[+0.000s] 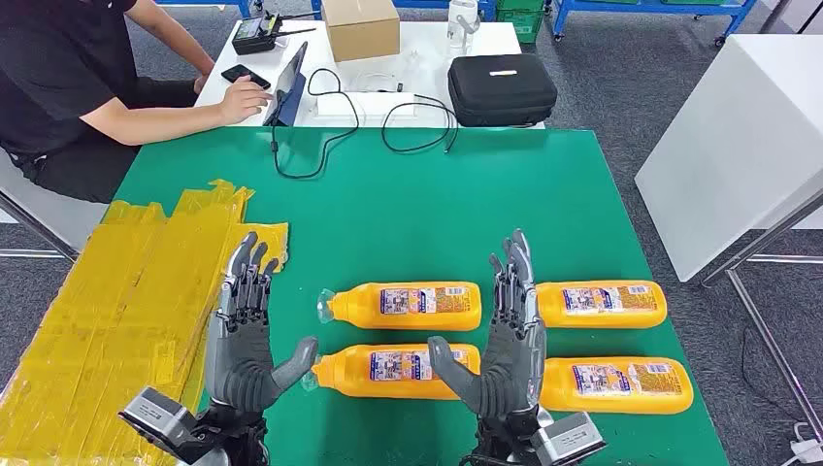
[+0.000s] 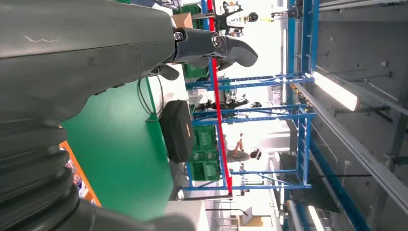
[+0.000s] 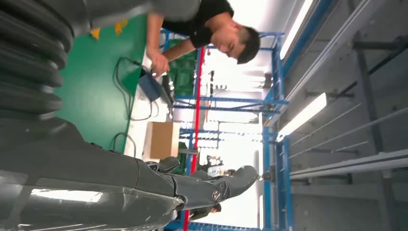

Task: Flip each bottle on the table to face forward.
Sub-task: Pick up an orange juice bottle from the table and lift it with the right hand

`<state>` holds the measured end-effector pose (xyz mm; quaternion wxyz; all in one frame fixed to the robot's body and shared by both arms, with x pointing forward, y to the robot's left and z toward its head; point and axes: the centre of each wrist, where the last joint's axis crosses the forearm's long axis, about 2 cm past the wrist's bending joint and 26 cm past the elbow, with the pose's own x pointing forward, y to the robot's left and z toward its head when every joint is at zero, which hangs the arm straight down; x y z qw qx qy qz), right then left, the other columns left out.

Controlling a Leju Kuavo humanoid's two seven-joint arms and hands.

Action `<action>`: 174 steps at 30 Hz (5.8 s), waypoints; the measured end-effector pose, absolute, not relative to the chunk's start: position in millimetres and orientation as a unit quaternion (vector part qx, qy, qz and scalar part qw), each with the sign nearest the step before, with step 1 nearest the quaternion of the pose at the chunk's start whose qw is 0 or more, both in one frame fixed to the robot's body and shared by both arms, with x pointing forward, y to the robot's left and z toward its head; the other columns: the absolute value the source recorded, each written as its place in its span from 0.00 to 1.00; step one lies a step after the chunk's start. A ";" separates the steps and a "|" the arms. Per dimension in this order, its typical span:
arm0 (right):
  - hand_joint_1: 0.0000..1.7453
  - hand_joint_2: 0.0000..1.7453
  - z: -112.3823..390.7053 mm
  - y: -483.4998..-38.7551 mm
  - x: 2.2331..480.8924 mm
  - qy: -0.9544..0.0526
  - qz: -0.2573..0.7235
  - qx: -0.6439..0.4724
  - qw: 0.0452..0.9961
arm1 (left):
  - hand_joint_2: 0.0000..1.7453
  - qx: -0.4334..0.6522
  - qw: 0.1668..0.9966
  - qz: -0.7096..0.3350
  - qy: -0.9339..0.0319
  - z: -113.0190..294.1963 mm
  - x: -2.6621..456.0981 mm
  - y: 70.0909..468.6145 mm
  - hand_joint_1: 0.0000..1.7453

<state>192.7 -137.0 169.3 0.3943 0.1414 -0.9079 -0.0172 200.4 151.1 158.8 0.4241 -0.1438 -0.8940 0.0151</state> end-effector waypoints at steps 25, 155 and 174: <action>1.00 1.00 169.6 -136.3 192.5 -0.912 -0.024 0.166 0.374 | 1.00 -0.152 0.412 0.013 -0.898 161.5 202.3 149.1 1.00; 0.00 1.00 96.2 -405.0 66.8 -0.548 0.359 -0.347 0.671 | 0.00 -0.114 0.446 0.085 -0.883 126.4 186.1 186.5 0.00; 0.00 1.00 90.0 -392.7 92.6 -0.577 0.363 -0.337 0.649 | 0.00 -0.113 0.448 0.082 -0.883 125.1 185.5 188.2 0.00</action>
